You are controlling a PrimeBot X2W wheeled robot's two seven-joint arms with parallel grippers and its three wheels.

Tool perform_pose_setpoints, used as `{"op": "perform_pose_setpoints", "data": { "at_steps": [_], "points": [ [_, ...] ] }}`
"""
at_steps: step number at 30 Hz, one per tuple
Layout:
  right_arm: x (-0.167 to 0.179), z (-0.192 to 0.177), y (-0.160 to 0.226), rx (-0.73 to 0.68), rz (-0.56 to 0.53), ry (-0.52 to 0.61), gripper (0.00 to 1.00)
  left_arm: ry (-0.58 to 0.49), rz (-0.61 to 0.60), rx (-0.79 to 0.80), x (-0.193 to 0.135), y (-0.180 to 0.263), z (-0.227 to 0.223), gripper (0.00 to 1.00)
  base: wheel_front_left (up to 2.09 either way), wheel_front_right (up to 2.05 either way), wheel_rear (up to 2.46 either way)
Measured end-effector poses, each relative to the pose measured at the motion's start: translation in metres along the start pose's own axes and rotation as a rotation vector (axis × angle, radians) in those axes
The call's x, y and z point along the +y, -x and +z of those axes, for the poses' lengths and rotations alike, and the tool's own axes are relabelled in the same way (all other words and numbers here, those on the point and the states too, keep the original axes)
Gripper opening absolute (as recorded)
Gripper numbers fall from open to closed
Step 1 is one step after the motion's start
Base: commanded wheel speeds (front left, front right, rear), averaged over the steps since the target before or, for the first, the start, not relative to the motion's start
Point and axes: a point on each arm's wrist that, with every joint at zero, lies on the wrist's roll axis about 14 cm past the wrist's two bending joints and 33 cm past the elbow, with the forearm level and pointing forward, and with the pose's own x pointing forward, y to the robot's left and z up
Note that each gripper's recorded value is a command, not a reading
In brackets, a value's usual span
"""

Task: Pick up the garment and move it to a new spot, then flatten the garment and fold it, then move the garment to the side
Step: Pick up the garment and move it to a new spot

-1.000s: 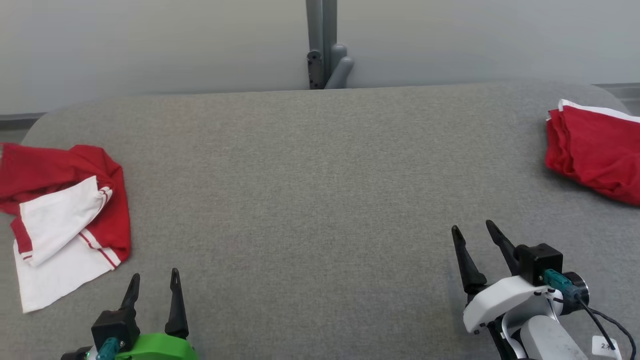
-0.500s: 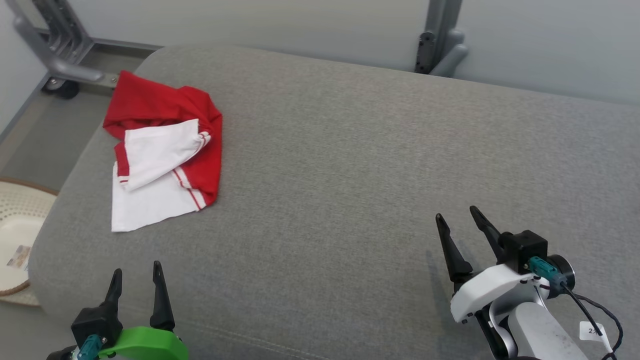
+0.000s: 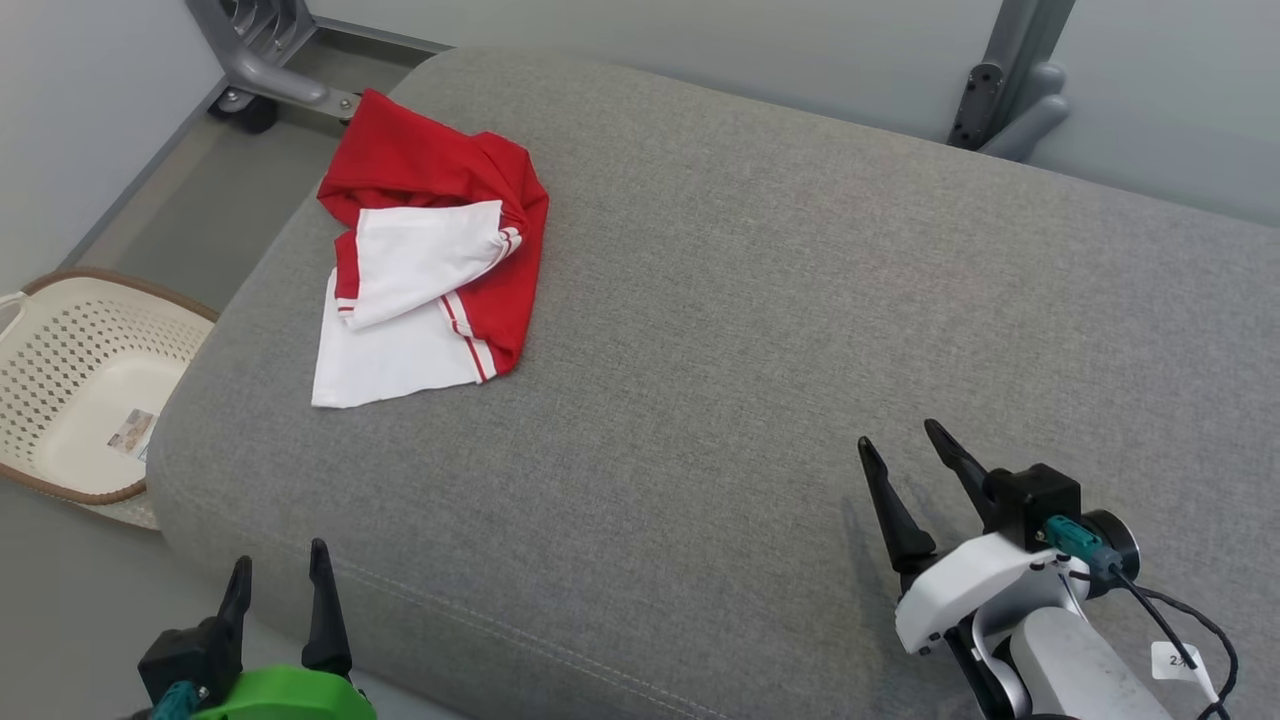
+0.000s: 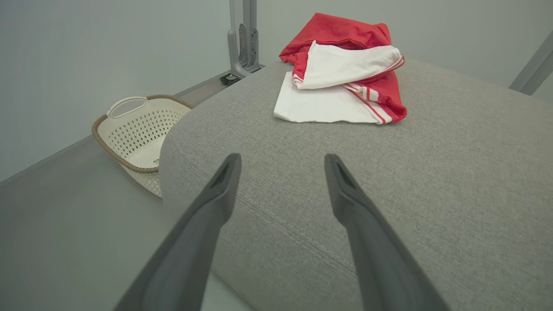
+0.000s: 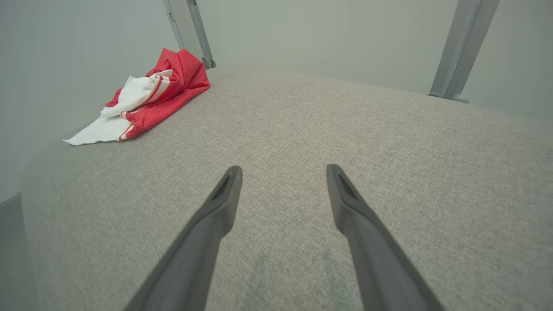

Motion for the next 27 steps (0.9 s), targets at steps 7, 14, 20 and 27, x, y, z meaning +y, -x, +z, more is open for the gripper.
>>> {"op": "perform_pose_setpoints", "data": {
  "at_steps": [7,14,20,27],
  "points": [
    [-0.025,-0.004,-0.001,0.002,-0.034,0.012,1.0,-0.003,-0.072,-0.041,-0.02,-0.039,0.021,1.0,0.0,0.0,0.0],
    [-0.056,-0.006,-0.01,-0.01,-0.053,0.045,1.0,-0.095,-0.143,-0.098,-0.043,-0.103,0.058,1.0,0.0,0.0,0.0],
    [-0.087,-0.005,-0.015,-0.032,-0.085,0.071,1.0,-0.148,-0.221,-0.062,-0.07,-0.151,0.058,1.0,0.0,0.0,0.0],
    [-0.124,-0.021,0.007,0.006,-0.18,0.069,1.0,-0.215,-0.271,0.104,-0.085,-0.179,0.009,1.0,0.0,0.0,0.0]
  ]
}}
